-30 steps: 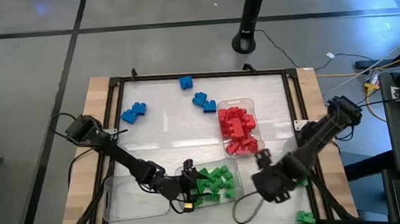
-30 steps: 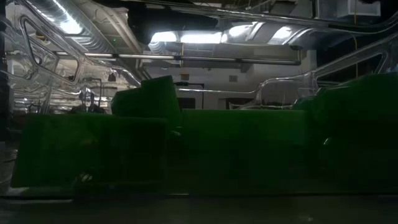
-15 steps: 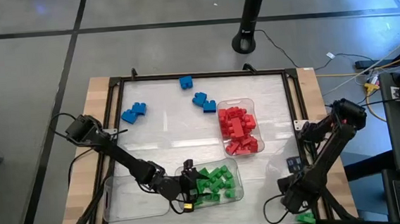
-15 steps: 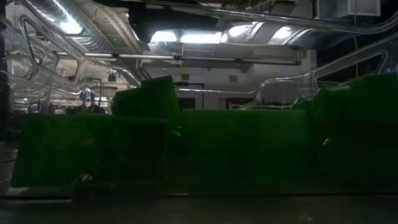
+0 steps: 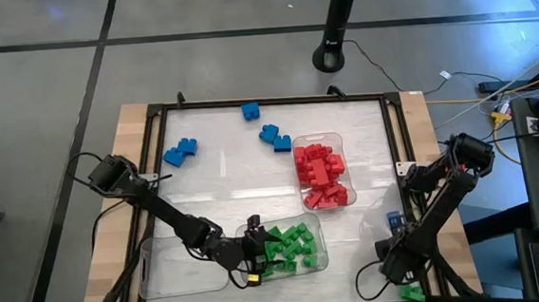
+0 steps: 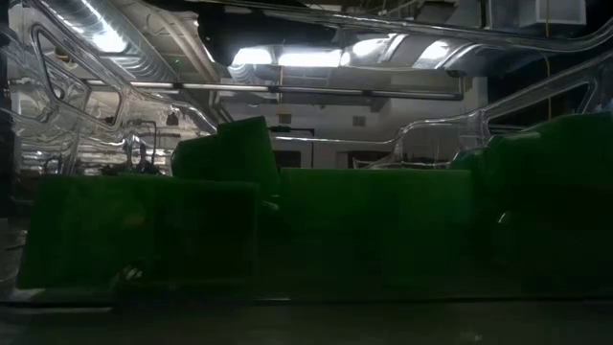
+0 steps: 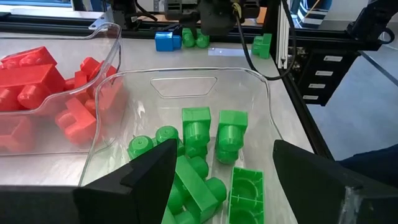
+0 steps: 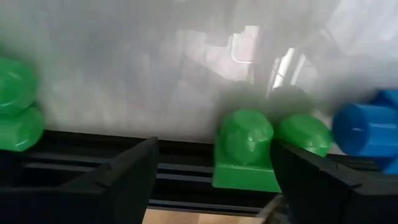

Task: Sort blocks
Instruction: Put the green game piece into the bottom right transparent bin

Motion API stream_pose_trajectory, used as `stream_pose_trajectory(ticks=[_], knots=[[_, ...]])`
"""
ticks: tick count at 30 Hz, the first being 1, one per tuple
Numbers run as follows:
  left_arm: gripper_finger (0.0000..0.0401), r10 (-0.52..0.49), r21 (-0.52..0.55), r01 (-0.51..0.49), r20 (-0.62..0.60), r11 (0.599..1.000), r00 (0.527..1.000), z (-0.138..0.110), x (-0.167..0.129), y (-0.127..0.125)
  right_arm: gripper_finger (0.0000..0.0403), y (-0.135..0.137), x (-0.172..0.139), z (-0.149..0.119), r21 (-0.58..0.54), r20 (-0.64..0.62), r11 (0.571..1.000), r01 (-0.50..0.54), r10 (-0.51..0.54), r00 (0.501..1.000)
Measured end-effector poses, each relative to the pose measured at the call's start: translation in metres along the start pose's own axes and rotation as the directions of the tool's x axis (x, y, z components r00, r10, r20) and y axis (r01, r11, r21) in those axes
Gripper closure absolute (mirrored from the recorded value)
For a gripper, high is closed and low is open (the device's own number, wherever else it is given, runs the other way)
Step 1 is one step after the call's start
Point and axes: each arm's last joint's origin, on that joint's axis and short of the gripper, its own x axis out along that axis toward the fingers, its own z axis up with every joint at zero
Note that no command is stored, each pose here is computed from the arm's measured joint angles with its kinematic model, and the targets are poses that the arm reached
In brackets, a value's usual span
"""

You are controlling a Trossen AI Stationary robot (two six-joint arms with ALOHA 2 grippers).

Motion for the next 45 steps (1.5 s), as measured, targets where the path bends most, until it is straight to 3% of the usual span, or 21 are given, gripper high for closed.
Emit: stream_pose_trajectory(ticks=[10, 24, 33, 39, 45], knots=[[0.0146, 0.000, 0.000, 0.000, 0.000, 1.000, 1.000, 0.000, 0.000, 0.000, 0.0109, -0.008, 0.012, 0.000, 0.026, -0.005, 1.000, 0.007, -0.007, 1.000], [0.0146, 0.001, 0.000, -0.001, -0.003, 1.000, 1.000, 0.000, 0.000, 0.000, 0.0273, -0.014, 0.015, 0.000, 0.036, 0.051, 0.996, 0.086, -0.088, 0.995], [0.0146, 0.001, -0.005, -0.001, -0.003, 1.000, 1.000, 0.000, 0.000, 0.000, 0.0261, -0.019, 0.022, -0.001, 0.042, 0.042, 0.995, 0.091, -0.093, 0.995], [0.0146, -0.001, -0.005, 0.001, -0.003, 1.000, 1.000, 0.000, 0.000, -0.001, 0.0299, -0.018, 0.022, 0.000, 0.007, 0.049, 0.996, 0.086, -0.087, 0.995], [0.0146, -0.001, -0.005, 0.001, -0.003, 1.000, 1.000, 0.000, 0.000, -0.001, 0.0300, -0.009, 0.012, 0.002, -0.013, 0.073, 0.997, 0.079, -0.078, 0.994]])
